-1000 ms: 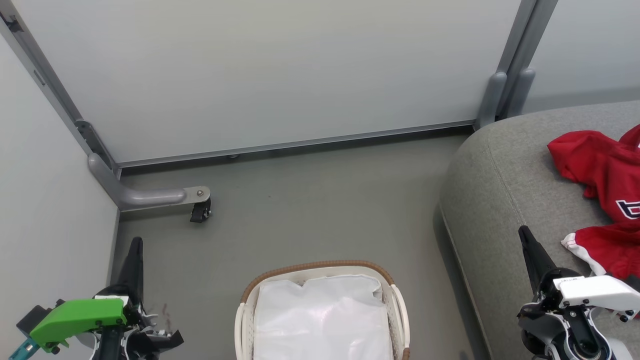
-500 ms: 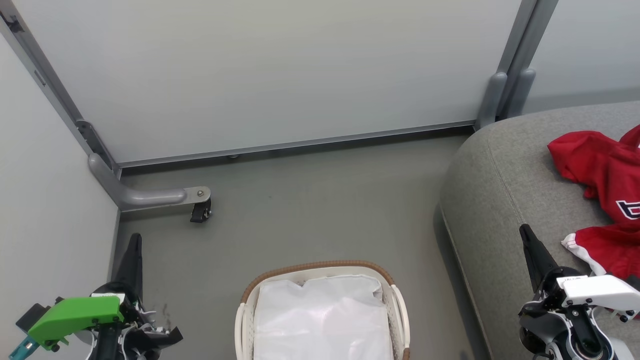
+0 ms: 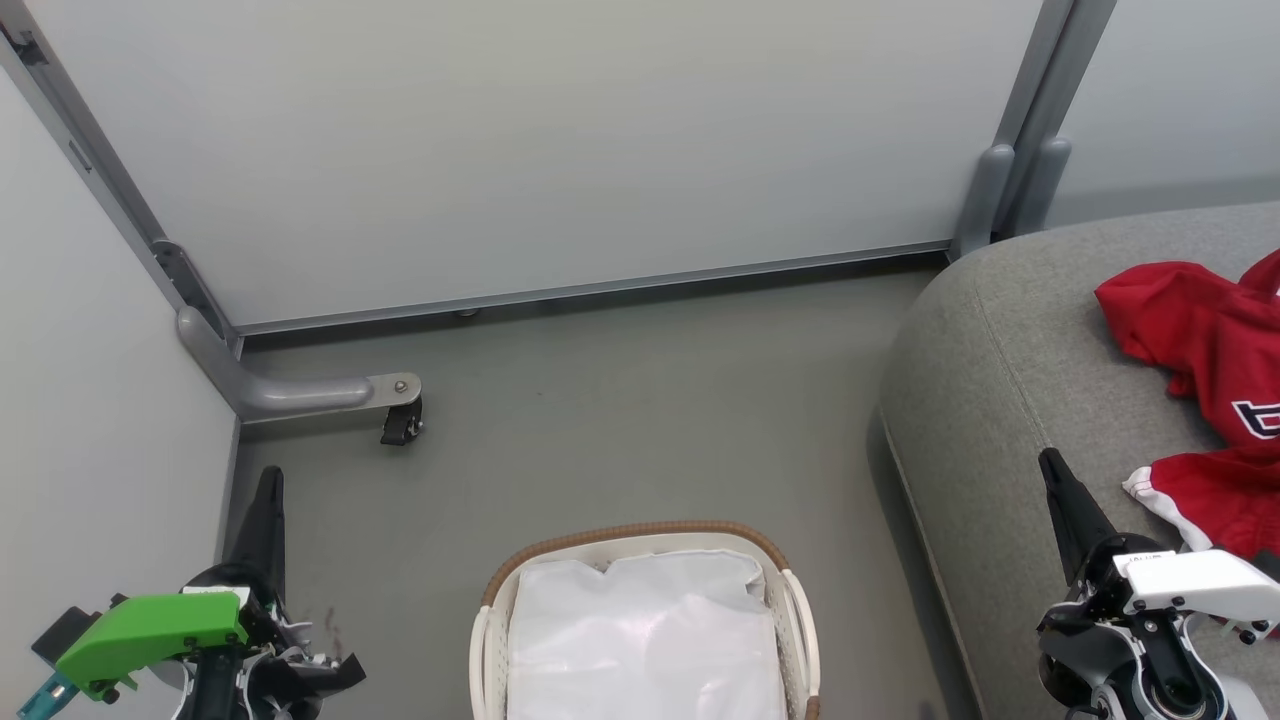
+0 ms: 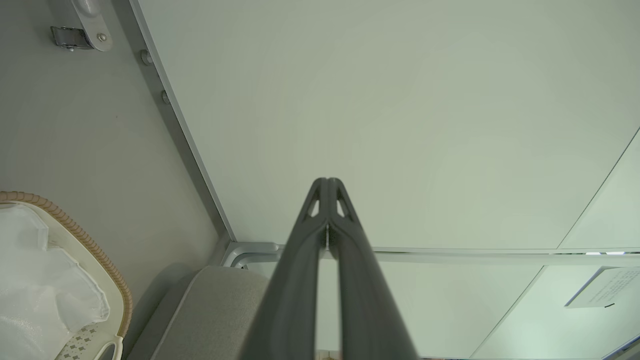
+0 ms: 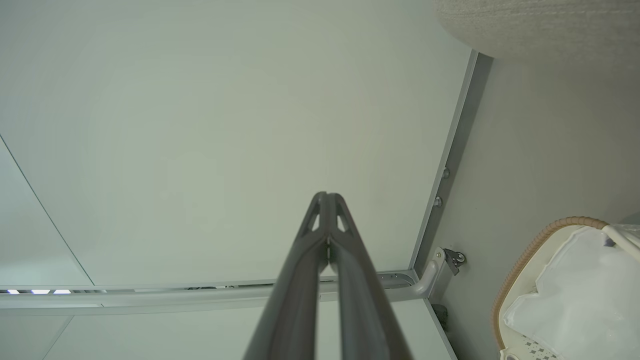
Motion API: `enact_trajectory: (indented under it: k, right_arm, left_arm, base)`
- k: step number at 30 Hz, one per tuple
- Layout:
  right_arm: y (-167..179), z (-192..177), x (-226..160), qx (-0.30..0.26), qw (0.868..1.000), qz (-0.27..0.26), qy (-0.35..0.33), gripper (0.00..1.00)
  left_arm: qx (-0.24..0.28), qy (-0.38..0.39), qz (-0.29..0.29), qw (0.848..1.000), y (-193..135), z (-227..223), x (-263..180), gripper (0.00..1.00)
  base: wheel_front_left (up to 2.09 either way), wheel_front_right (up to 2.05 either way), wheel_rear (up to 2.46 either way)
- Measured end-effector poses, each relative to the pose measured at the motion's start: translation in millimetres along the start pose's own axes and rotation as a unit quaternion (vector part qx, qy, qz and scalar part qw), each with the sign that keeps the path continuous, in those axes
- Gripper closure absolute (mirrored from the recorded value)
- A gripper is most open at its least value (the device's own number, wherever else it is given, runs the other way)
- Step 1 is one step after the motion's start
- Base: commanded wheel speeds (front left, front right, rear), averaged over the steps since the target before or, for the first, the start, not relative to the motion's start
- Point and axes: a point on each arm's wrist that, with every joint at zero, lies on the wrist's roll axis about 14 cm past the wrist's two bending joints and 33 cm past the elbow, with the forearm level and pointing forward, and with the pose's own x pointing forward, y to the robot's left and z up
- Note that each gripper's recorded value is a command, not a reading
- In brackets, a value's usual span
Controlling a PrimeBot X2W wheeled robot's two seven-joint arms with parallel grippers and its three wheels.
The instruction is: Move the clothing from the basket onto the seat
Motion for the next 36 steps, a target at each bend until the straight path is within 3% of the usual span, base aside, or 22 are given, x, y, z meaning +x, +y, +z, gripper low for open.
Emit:
enact_trajectory:
  k: [36]
  right_arm:
    - [0.1, 0.0, 0.0, 0.0, 1.0, 0.0, 0.0, 1.0]
  left_arm:
    - [0.0, 0.0, 0.0, 1.0, 0.0, 0.1, 0.0, 1.0]
  base:
    - [0.0, 0.0, 0.0]
